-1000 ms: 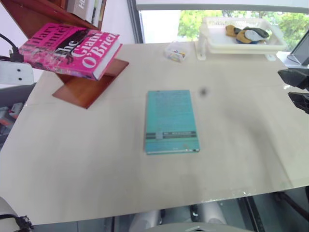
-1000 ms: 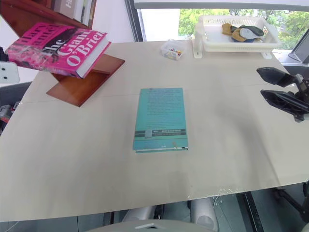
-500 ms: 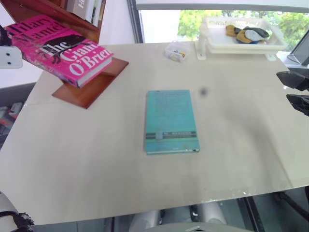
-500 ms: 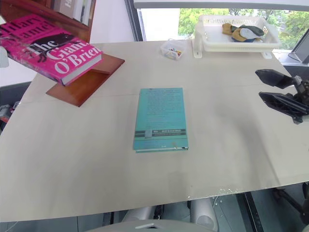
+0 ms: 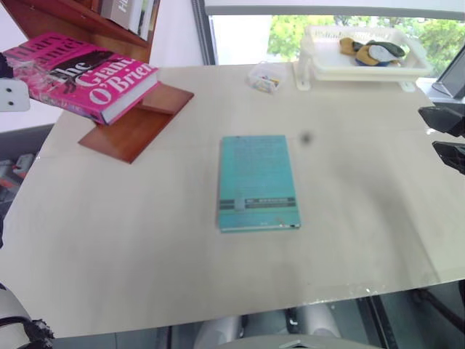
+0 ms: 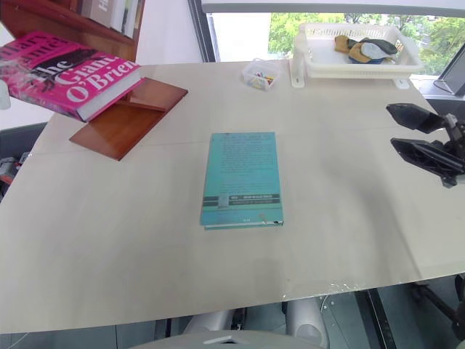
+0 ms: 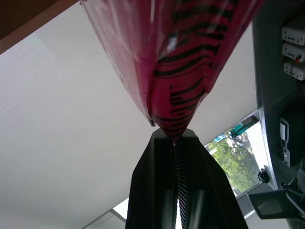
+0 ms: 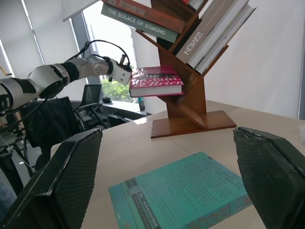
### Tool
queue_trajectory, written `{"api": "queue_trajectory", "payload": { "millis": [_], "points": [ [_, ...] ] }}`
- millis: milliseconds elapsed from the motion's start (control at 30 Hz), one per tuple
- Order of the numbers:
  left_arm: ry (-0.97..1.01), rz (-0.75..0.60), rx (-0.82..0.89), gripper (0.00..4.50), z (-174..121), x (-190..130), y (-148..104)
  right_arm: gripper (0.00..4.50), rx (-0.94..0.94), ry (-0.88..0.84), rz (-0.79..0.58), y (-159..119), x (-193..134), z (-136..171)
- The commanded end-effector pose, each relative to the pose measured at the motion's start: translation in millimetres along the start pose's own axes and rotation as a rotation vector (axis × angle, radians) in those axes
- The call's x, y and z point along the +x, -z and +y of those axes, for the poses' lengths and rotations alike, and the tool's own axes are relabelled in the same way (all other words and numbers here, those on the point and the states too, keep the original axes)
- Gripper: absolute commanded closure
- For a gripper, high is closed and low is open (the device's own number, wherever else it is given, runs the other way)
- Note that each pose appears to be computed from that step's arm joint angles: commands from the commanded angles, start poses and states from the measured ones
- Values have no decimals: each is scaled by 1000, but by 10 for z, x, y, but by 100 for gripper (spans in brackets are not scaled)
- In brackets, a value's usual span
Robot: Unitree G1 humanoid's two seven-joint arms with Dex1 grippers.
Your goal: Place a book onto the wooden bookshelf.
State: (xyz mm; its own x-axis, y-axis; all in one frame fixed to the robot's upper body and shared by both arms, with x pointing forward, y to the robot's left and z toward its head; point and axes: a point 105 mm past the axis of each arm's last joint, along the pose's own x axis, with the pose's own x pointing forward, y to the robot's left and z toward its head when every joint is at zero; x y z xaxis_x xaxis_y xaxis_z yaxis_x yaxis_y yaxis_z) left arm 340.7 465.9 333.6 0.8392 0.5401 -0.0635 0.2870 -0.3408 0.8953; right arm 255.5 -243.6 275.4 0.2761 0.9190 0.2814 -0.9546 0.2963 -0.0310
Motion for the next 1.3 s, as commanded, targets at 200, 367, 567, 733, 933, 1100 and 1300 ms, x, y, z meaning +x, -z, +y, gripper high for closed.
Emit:
{"api": "queue_trajectory", "payload": {
  "millis": [200, 367, 567, 733, 933, 1100, 1300],
  "points": [
    [27, 22, -50, 356, -3, -6, 42, 0, -53, -1, -20, -108, -18, 77],
    [20, 31, -23, 140, 7, -6, 52, 0, -53, 2, -21, -103, -20, 80],
    [17, 54, -15, 97, 13, -25, 121, 0, -51, 4, -22, -104, -25, 83],
    [-4, 65, -70, 97, 93, -106, 278, 0, -50, 4, -23, -102, -29, 101],
    [-52, -101, -524, 97, 332, -328, 425, 0, -44, 13, -22, -82, -49, 116],
    [76, -746, -1139, 97, 511, -583, -18, 0, -34, 17, -19, -66, -75, 78],
    [478, -1045, -1332, 97, -80, -818, -267, 0, -24, 23, 21, -21, -131, 63]
  ]
}}
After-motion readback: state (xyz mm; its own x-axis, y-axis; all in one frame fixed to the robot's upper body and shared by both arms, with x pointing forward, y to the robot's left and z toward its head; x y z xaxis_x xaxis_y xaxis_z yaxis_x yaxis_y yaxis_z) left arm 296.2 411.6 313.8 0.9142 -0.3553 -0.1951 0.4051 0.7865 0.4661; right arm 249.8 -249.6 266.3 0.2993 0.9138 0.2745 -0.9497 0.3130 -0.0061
